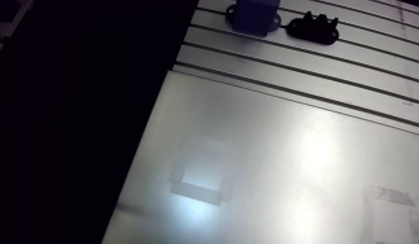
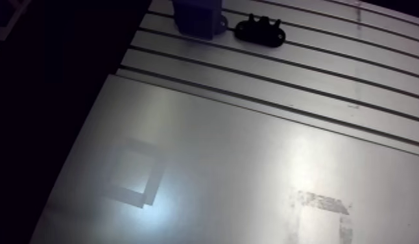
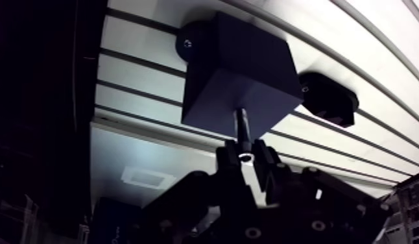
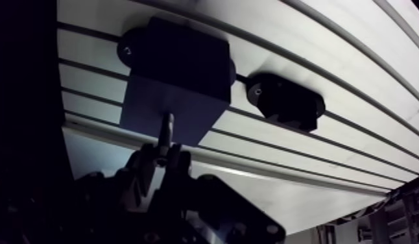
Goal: Pick up the M10 bolt and insert it into the hole until fully seated.
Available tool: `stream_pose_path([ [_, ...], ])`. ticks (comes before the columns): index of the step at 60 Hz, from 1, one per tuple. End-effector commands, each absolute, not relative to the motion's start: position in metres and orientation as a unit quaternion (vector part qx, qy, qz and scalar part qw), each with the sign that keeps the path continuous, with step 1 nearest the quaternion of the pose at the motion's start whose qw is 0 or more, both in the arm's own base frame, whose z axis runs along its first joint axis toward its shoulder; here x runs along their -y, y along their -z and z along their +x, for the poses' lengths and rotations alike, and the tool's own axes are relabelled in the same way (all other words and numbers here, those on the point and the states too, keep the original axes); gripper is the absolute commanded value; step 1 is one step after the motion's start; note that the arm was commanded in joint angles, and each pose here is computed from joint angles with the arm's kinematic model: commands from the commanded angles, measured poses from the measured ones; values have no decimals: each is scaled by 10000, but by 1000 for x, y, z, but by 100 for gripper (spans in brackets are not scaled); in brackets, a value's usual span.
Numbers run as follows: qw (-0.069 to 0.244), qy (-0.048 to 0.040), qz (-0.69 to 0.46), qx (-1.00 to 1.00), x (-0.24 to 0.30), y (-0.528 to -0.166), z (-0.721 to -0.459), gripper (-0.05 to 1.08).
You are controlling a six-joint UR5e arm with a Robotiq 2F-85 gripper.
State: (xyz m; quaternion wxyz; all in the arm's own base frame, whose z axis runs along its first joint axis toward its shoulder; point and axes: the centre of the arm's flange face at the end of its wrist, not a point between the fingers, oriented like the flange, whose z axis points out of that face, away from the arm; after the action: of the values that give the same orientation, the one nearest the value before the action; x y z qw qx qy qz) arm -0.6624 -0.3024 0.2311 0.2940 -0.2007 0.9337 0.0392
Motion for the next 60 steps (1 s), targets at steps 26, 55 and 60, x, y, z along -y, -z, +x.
stream_pose_path([
  [26,2809,-507,-2098,-9351,303,-243,-665,0],
  [55,2109,-486,-2145,-9524,318,-344,-633,0],
  [60,1988,-475,-2089,-9563,311,-363,-629,0],
])
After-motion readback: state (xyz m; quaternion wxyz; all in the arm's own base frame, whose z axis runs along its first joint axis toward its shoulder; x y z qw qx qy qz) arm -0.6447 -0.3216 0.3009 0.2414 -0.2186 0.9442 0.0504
